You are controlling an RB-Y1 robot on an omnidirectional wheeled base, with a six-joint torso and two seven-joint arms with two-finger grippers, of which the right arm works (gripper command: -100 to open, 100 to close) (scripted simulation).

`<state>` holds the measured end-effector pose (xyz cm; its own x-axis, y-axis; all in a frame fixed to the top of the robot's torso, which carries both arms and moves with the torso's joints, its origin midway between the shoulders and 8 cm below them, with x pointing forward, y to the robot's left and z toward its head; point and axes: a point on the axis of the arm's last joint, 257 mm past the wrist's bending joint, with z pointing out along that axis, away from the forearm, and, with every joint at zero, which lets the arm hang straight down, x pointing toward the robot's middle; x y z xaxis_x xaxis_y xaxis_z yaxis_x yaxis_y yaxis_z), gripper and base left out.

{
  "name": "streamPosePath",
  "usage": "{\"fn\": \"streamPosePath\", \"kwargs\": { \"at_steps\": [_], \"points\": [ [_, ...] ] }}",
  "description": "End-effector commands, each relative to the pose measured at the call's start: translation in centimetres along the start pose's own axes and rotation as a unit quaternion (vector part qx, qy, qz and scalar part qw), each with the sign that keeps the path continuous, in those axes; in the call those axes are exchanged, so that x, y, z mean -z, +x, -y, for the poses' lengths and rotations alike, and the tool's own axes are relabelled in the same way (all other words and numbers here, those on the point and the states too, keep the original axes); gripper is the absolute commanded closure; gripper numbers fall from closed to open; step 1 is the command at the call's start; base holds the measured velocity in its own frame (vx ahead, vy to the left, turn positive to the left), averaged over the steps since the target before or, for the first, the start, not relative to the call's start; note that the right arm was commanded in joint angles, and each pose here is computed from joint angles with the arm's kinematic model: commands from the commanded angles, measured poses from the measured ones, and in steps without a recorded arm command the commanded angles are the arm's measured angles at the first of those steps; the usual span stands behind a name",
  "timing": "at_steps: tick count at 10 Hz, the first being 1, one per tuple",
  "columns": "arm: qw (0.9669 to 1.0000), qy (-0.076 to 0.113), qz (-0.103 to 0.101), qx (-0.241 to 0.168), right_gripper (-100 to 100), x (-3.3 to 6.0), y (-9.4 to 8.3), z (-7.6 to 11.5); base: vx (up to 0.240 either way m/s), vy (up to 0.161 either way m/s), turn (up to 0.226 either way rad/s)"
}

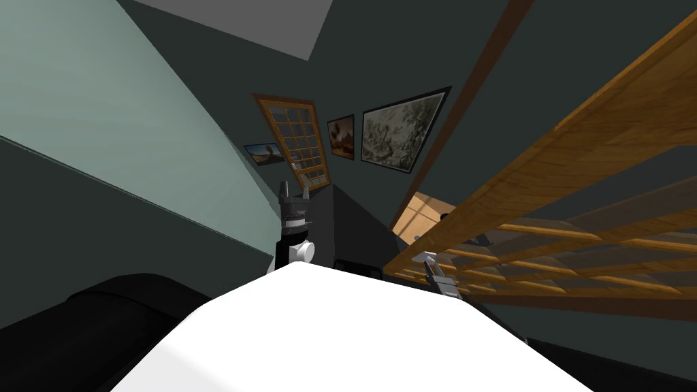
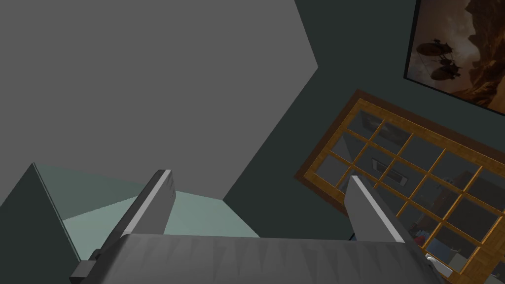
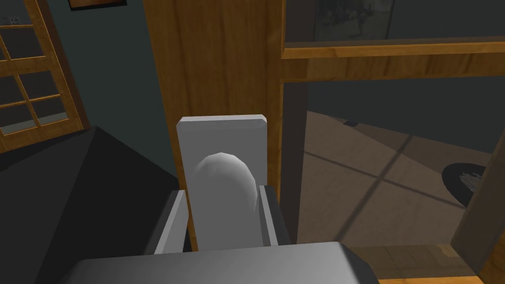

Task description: Pull the door open

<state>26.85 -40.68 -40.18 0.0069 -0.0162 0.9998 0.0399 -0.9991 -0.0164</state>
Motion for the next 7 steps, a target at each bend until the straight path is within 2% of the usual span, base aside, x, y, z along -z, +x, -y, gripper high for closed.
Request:
{"fn": "streamPosePath", "kwargs": {
  "at_steps": [1,2,3,5,6,7],
  "points": [
    [1.0000,0.003,0.000,-0.001,100,0.44,0.0,0.1,-0.220,-0.056,0.162],
    [1.0000,0.005,-0.001,-0.001,100,0.65,0.0,0.0,-0.197,-0.043,0.144],
    [1.0000,-0.002,-0.002,-0.001,-100,1.11,0.1,-0.3,-0.215,0.001,-0.119],
    [1.0000,-0.008,-0.003,-0.001,-100,1.79,0.1,-0.6,-0.212,0.074,-0.141],
    [1.0000,-0.006,-0.002,-0.001,-100,1.59,0.1,-0.5,-0.084,0.035,-0.026],
    [0.9999,-0.012,-0.005,0.000,-100,0.70,0.1,-0.6,0.163,-0.006,0.077]
  ]
}}
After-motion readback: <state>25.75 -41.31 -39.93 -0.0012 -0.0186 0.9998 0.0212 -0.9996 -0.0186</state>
